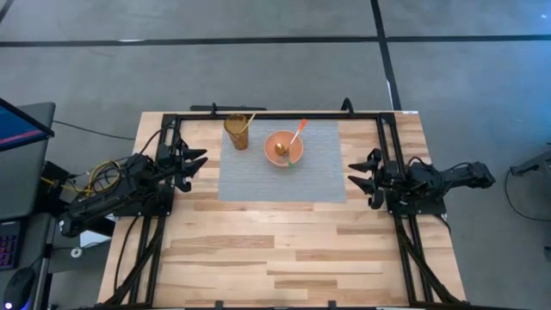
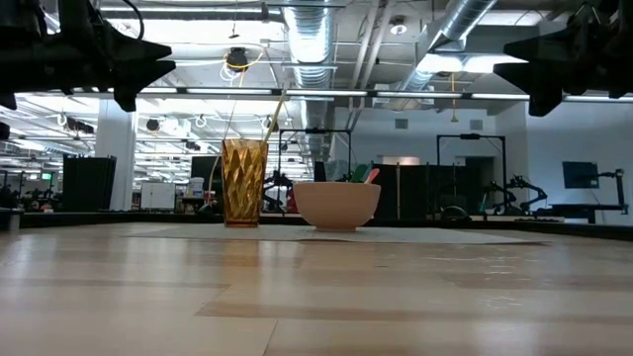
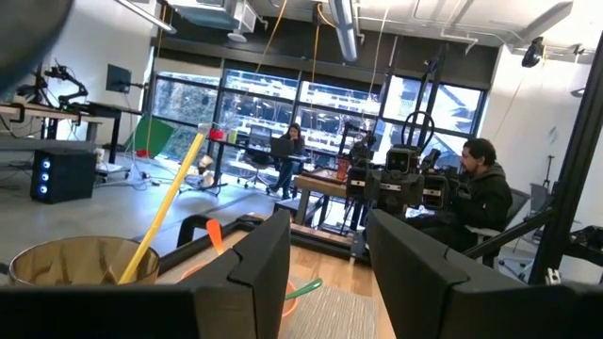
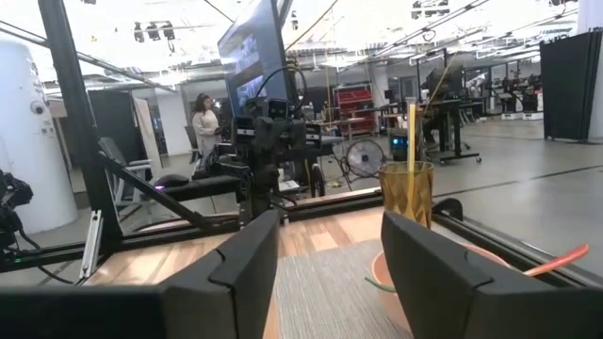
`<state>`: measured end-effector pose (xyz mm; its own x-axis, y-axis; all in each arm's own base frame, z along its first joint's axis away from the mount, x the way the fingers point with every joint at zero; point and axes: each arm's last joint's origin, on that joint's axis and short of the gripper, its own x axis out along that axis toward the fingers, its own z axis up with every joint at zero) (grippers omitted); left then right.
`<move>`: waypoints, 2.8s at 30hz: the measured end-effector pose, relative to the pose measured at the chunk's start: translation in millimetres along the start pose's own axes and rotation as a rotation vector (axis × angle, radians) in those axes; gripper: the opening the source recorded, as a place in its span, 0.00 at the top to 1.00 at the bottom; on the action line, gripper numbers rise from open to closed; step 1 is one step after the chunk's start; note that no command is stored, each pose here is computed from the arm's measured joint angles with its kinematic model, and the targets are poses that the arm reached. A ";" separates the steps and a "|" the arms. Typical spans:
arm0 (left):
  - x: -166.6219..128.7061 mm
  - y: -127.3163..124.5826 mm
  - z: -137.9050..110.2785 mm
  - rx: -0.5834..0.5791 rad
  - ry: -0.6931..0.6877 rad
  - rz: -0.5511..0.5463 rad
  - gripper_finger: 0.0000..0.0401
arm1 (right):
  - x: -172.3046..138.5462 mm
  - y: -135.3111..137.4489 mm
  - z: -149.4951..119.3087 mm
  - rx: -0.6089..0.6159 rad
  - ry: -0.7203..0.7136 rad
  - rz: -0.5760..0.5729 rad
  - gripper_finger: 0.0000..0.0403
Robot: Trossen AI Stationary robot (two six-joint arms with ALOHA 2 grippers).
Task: Pick & Place Utensil
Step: Return to Home Position
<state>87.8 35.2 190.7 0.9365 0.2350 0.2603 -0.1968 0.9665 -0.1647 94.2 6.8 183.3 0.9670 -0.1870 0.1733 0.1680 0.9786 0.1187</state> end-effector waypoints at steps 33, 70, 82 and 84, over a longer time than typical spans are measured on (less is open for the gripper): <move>0.0 -0.1 0.1 0.000 -0.001 0.000 0.64 | 0.0 0.0 -0.1 0.000 0.000 0.000 0.55; 0.0 -0.1 0.2 0.000 -0.001 -0.001 0.64 | 0.0 0.0 -0.1 0.000 0.000 -0.001 0.55; 0.7 -24.3 -3.3 -0.074 0.026 -0.192 0.64 | 0.0 0.0 -0.1 0.000 0.000 0.000 0.55; 0.2 -28.5 -4.0 -0.086 0.035 -0.237 0.64 | 0.0 0.0 -0.2 -0.001 0.001 0.000 0.55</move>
<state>94.7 7.3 191.7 0.9634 -0.0023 0.2680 0.0534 0.9816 -0.1835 94.3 6.8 183.1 0.9671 -0.1870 0.1723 0.1682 0.9787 0.1181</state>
